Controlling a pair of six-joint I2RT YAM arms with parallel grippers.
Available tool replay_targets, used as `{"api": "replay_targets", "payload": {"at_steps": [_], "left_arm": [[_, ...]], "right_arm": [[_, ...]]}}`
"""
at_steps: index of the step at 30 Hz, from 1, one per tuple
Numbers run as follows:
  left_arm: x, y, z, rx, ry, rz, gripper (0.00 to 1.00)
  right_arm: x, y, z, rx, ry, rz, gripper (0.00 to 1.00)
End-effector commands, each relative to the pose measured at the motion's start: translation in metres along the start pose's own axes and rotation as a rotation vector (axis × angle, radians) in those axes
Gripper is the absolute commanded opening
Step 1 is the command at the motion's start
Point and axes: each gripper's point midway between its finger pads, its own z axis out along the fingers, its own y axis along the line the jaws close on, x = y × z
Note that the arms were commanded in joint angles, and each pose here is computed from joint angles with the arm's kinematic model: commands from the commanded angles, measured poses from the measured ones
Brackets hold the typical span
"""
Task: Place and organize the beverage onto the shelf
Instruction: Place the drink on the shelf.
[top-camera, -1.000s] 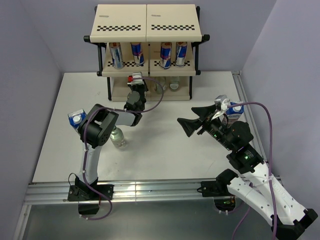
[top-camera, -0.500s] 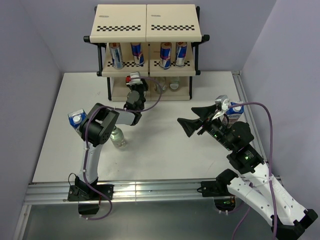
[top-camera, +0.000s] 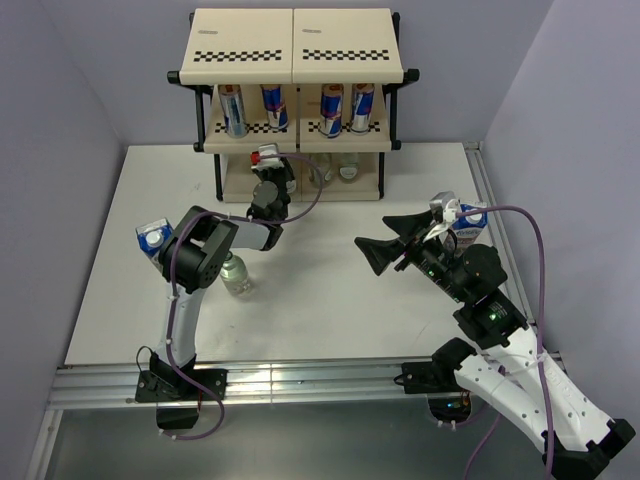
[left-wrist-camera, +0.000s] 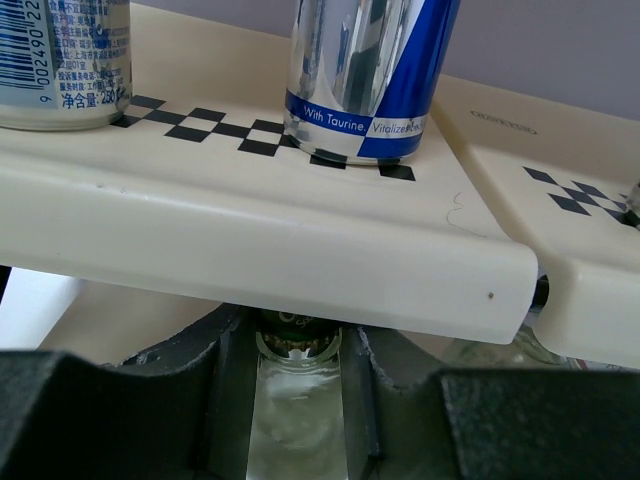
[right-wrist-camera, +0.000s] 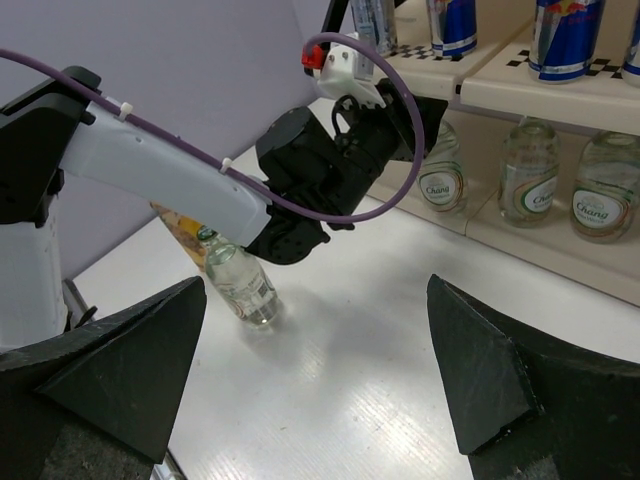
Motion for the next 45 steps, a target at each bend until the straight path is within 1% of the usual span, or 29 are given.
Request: {"api": "replay_targets", "payload": {"at_steps": [1,5,6,7,8,9,13,17,22,31,42,44,45], "left_arm": [[-0.021,0.001,0.014,-0.021,-0.080,-0.094,0.00],[-0.031,0.008,0.013,-0.037,-0.152,-0.067,0.00],[-0.043,0.009,0.011,-0.035,-0.206,-0.072,0.00],[-0.047,0.009,0.009,-0.031,-0.232,-0.086,0.00],[-0.046,0.012,0.008,-0.038,-0.246,-0.052,0.00],[-0.055,0.013,0.006,-0.038,-0.286,-0.060,0.00],[-0.058,0.011,0.004,-0.026,-0.331,-0.055,0.00],[-0.070,0.005,-0.004,0.011,-0.366,-0.055,0.00],[-0.069,0.001,-0.004,0.037,-0.410,-0.028,0.00],[-0.056,-0.003,-0.001,0.107,-0.405,-0.046,0.00],[-0.039,0.018,0.003,-0.004,-0.378,-0.030,0.01],[-0.039,0.017,0.003,0.001,-0.377,-0.037,0.04],[-0.037,0.016,0.001,0.006,-0.370,-0.036,0.07]], "right_arm": [[-0.011,0.003,-0.001,-0.014,-0.053,-0.011,0.98],[-0.010,0.005,0.000,-0.025,-0.050,-0.007,0.98],[-0.011,0.005,0.000,-0.027,-0.053,-0.007,0.98],[-0.009,0.004,0.001,-0.025,-0.051,-0.005,0.98],[-0.009,0.005,0.001,-0.027,-0.052,-0.006,0.98],[-0.009,0.004,0.002,-0.026,-0.049,-0.004,0.98],[-0.009,0.005,0.003,-0.028,-0.049,-0.007,0.98],[-0.008,0.002,0.003,-0.017,-0.050,-0.009,0.98],[-0.006,0.003,0.006,-0.027,-0.038,-0.005,0.98],[-0.009,0.003,0.004,-0.019,-0.048,-0.014,0.98],[-0.006,0.005,0.006,-0.038,-0.042,-0.009,0.98],[-0.005,0.006,0.006,-0.043,-0.042,-0.010,0.98],[-0.005,0.006,0.006,-0.046,-0.041,-0.011,0.98]]}}
